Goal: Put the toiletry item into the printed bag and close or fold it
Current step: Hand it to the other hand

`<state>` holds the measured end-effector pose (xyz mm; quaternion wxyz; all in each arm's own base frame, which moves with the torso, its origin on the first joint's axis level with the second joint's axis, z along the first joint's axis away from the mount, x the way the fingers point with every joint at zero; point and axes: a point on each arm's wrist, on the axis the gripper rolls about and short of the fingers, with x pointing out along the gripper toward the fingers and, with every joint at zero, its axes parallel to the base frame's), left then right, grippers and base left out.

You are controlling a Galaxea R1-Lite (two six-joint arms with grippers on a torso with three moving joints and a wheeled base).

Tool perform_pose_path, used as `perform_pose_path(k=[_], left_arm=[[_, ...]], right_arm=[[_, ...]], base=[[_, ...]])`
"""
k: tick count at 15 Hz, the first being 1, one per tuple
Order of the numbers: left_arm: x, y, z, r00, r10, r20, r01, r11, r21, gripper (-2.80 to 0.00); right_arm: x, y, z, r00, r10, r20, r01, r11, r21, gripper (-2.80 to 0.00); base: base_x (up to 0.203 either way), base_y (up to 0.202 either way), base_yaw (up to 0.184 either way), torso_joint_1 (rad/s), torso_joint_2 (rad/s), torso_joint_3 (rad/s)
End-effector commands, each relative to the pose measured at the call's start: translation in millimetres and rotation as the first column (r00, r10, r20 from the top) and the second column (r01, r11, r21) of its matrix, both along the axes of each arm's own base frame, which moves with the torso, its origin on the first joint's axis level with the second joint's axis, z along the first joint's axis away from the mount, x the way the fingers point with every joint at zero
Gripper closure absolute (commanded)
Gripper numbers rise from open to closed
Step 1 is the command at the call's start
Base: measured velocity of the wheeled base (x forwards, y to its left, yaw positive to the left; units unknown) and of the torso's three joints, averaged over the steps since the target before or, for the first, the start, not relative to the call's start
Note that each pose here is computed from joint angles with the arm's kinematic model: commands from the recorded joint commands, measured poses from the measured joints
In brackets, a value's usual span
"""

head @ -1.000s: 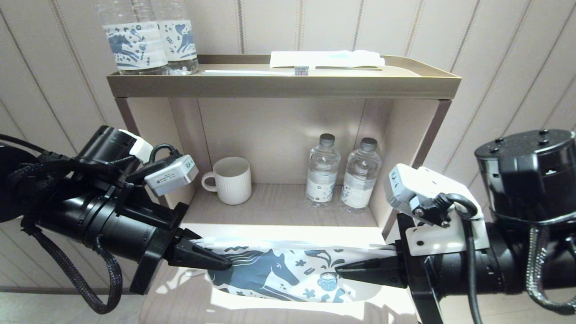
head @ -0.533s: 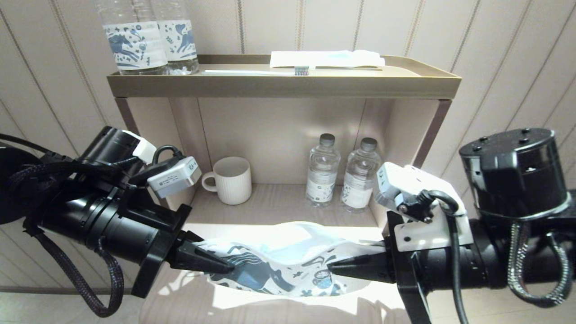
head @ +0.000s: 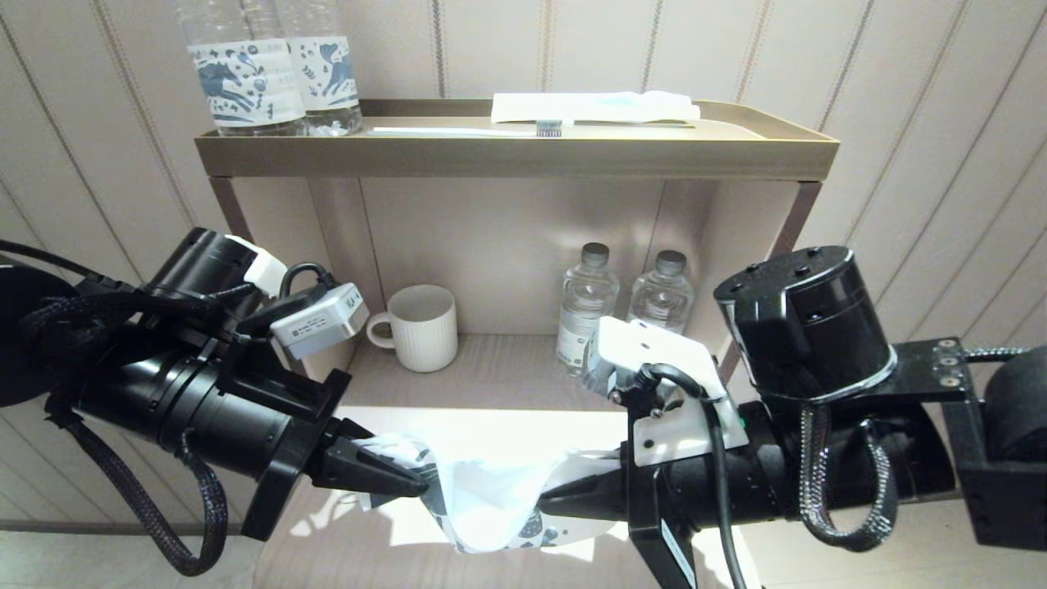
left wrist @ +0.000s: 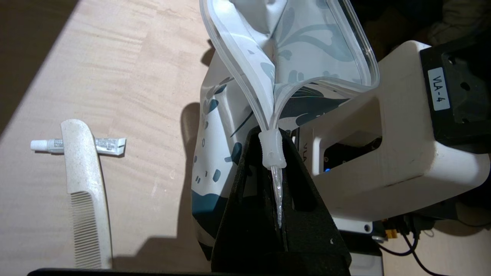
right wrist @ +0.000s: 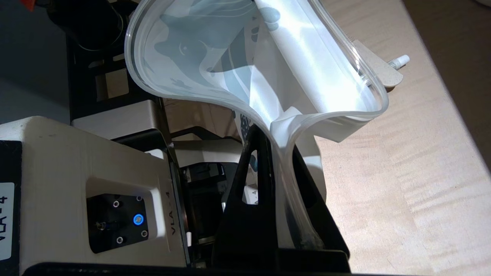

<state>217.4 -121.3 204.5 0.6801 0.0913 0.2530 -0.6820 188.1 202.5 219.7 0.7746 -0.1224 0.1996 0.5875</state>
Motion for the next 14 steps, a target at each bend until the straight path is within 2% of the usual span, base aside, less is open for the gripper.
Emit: perform_pose_path(k=[1,3,8,10,14], left_arm=[[-1,0,1,1.000,-0.004,0.004,0.004,1.000,-0.004,0.00],[-2,2,3,1.000,0.001,0.018,0.000,1.000,-0.006,0.00],[-7,9,-1,0.987,0.063,0.146,-0.066,0.998,0.013,0.00],[-10,10,1,0.978,0.074,0.196,-0.074,0.997,-0.006,0.00],[-15,11,7,0.973,0.074,0.216,-0.071,0.997,-0.022,0.00]], right_arm=[[1,-1,-1,1.000,-0.002,-0.002,0.002,1.000,-0.003,0.00],[-5,-7,6,1.000,-0.007,0.016,0.007,1.000,0.014,0.00],[-11,-34,21,0.990,-0.120,0.079,0.118,0.992,0.037,0.00],[-8,-40,21,0.986,-0.151,0.076,0.148,0.988,0.036,0.00],[1,-27,14,0.990,-0.131,0.060,0.130,0.991,0.015,0.00]], base=[[0.000,0.000,0.000,0.000,0.00,0.000],[0.000,0.000,0.000,0.000,0.00,0.000],[0.000,0.000,0.000,0.000,0.00,0.000],[0.000,0.000,0.000,0.000,0.00,0.000],[0.000,0.000,0.000,0.000,0.00,0.000]])
